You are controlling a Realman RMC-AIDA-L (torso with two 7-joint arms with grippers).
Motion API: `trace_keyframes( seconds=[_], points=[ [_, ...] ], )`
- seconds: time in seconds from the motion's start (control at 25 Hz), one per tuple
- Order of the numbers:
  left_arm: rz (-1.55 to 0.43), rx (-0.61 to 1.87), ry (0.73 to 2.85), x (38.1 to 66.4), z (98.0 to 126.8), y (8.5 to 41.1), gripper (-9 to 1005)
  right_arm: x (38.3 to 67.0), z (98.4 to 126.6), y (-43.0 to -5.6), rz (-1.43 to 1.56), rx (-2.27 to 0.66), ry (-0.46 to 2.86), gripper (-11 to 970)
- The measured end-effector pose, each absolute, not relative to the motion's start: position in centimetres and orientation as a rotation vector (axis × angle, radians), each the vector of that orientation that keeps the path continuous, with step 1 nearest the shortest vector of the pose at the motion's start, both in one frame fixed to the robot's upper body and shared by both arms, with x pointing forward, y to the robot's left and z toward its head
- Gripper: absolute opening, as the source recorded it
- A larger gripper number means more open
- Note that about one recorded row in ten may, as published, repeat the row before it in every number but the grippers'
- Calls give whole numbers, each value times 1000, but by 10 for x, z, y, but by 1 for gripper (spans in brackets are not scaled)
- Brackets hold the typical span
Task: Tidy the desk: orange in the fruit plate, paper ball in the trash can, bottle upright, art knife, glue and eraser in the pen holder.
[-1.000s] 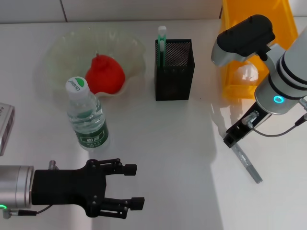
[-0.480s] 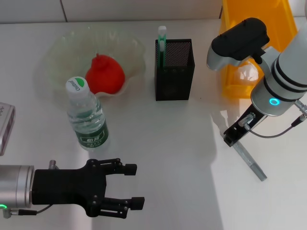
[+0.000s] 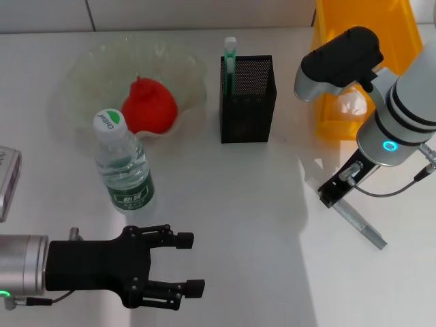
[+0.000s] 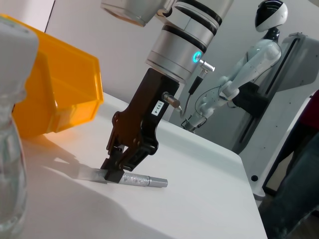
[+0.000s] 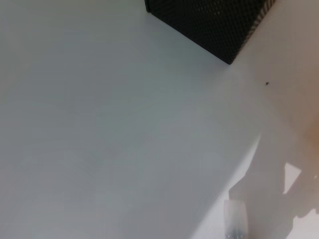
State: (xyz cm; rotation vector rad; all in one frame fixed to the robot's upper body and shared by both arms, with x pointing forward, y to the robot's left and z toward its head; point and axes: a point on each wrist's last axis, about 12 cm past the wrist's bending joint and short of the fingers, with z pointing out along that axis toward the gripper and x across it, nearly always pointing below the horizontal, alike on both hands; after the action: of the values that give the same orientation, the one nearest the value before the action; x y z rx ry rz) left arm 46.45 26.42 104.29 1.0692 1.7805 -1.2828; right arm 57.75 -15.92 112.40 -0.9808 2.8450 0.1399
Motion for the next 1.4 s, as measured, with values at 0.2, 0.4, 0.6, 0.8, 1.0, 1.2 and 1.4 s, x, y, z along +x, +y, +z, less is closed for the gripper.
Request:
trace_keyframes(
  seconds=[0.2,0.4,0.6,0.8,1.0,1.2,1.4],
  points=[
    [-1282,1067,1782,464,1043,264,859,577,1123,-159,144,-983,2838,152],
    [-1283,1066,1783,464,1042,265,859,577,1139,-164,194,-950,2751,142],
    [-1289,1065,1783,464,1043,264,859,576,1179,-189,387,-830,2530,138],
    [-1289,1058,1785,463,1042,264,859,573,1202,-217,627,-772,2137,136],
    [-1297,1049,1782,463,1041,262,859,576,1191,-222,773,-757,1740,135],
    [-1305,1042,1780,463,1042,261,859,590,1160,-223,824,-665,1488,134],
    [-1315,1031,1778,463,1041,260,859,601,1134,-213,796,-612,1391,133]
  ],
)
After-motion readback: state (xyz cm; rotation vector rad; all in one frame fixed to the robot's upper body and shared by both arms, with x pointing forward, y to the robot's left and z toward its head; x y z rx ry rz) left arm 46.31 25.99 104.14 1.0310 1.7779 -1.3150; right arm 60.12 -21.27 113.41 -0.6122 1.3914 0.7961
